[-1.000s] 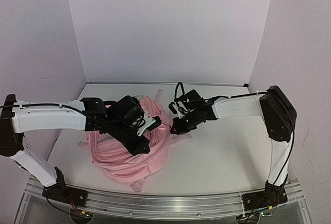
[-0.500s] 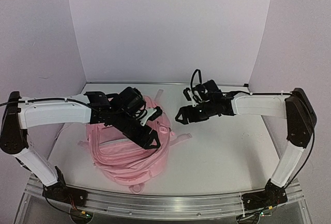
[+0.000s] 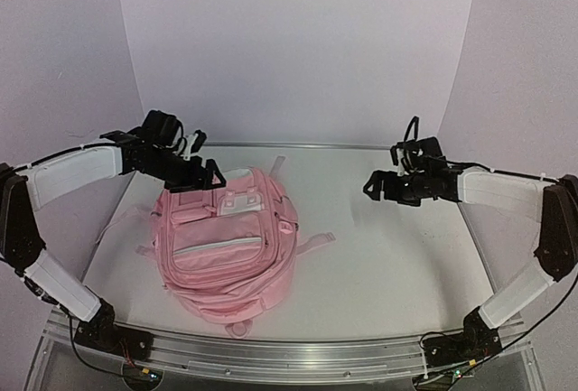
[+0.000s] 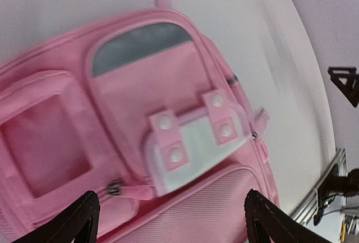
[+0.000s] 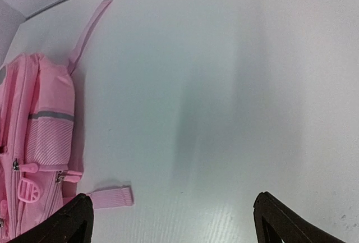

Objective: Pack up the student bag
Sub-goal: Reset both arms

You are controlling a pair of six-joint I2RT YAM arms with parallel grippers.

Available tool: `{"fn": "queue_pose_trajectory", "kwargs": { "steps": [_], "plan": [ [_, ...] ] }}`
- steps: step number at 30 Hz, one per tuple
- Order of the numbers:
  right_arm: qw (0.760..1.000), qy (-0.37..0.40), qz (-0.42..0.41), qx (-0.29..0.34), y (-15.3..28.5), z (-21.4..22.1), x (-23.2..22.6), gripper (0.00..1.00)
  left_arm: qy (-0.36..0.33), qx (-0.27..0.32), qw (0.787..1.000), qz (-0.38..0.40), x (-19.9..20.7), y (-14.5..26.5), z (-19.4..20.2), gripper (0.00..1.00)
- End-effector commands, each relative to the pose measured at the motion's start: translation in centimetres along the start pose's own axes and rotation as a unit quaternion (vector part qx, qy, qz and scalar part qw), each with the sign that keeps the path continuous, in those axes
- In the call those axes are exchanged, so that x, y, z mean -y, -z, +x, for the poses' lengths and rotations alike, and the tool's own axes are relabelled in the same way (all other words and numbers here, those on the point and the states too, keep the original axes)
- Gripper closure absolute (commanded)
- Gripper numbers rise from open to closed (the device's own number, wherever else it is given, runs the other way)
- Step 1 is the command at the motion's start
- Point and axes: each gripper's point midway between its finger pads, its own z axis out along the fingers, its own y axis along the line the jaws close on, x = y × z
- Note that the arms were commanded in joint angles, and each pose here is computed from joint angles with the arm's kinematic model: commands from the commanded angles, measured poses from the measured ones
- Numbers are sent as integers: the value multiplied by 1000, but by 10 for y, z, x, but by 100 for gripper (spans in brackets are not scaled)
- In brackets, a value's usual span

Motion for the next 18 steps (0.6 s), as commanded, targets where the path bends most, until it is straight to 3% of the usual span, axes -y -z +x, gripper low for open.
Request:
{"fn": "queue_pose_trajectory", "kwargs": {
  "steps": [1,4,10,13,18],
  "plan": [
    [996,-40,31,74,43,-35,42,2,48,92,994,-41,-56,61,-26,9],
    [990,-57,62,111,66,-48,69,2,99,148,979,-98,-100,99,-33,6],
    [962,-51,126,237,128,-80,88,2,111,243,941,-208,-129,170,-42,0],
    [937,-46,128,323,163,-89,88,2,107,269,922,-258,-142,186,-33,0],
    [899,-42,139,414,198,-76,97,2,97,295,904,-293,-150,199,-23,0]
  ]
}}
